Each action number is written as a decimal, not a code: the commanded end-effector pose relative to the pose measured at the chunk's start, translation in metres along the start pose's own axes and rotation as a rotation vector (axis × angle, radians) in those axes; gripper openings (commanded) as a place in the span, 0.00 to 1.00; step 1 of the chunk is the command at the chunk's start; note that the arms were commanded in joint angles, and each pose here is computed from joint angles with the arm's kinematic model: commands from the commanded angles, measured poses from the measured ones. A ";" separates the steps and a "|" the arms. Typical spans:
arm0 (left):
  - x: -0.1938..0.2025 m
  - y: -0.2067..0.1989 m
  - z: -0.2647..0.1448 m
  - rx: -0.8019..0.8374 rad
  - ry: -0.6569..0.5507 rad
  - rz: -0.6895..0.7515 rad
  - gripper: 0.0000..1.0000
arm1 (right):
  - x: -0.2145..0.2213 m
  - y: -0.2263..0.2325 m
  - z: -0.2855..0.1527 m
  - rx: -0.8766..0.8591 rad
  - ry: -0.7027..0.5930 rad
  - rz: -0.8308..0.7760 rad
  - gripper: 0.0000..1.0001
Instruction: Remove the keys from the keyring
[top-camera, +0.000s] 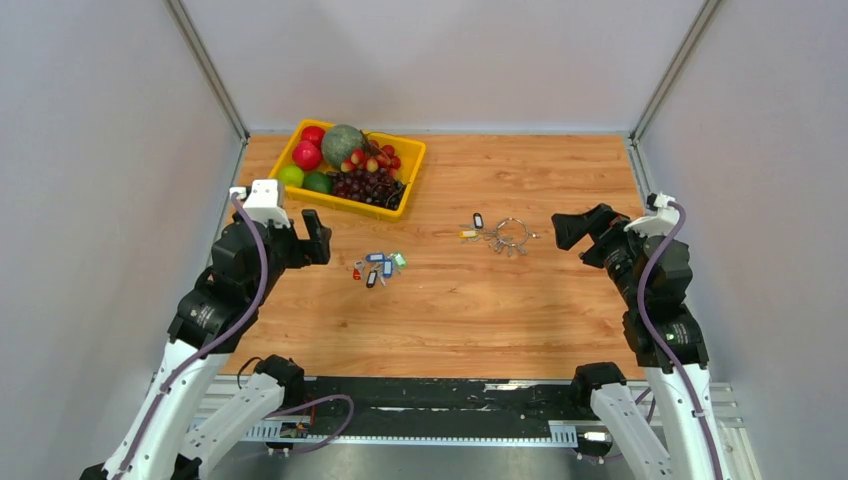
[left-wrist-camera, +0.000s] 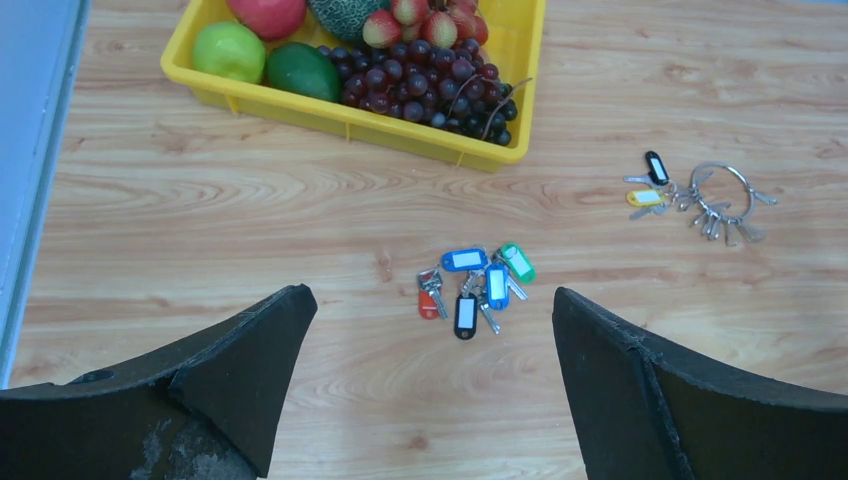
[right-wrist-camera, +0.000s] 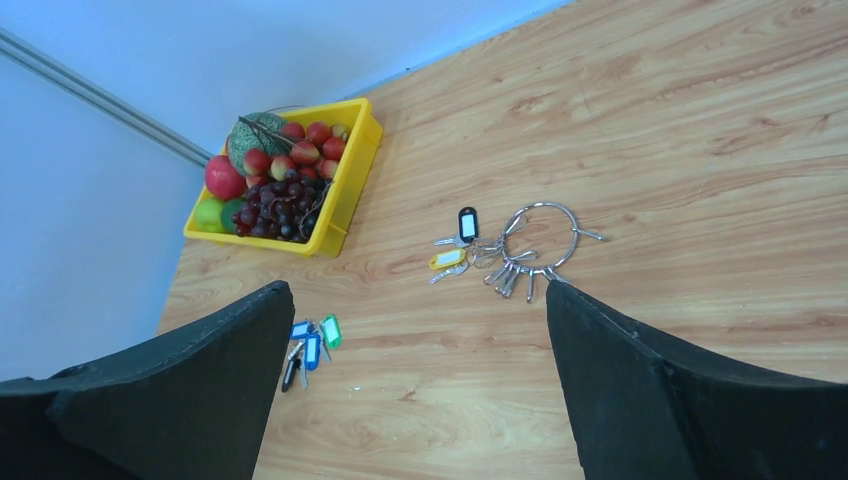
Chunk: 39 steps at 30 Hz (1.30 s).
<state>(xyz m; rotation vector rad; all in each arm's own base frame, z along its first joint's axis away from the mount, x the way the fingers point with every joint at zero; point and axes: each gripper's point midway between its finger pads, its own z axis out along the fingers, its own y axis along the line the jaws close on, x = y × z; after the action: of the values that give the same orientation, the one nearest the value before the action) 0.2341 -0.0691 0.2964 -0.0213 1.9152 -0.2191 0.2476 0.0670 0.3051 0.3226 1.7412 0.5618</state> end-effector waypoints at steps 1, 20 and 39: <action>-0.011 -0.005 0.000 0.031 -0.029 0.037 1.00 | -0.010 0.001 -0.003 0.016 -0.026 -0.008 1.00; 0.044 -0.079 0.026 0.407 0.133 -0.097 1.00 | 0.030 -0.007 0.025 -0.015 0.118 -0.031 0.91; 0.119 -0.080 0.079 0.434 0.005 -0.137 1.00 | 0.140 -0.022 0.164 0.294 0.387 -0.191 0.61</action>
<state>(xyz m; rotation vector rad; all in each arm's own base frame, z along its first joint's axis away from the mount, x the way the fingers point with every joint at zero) 0.2451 -0.1682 0.1445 0.1227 2.0216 -0.7026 0.3382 0.1515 0.1363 0.1794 2.2906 0.3111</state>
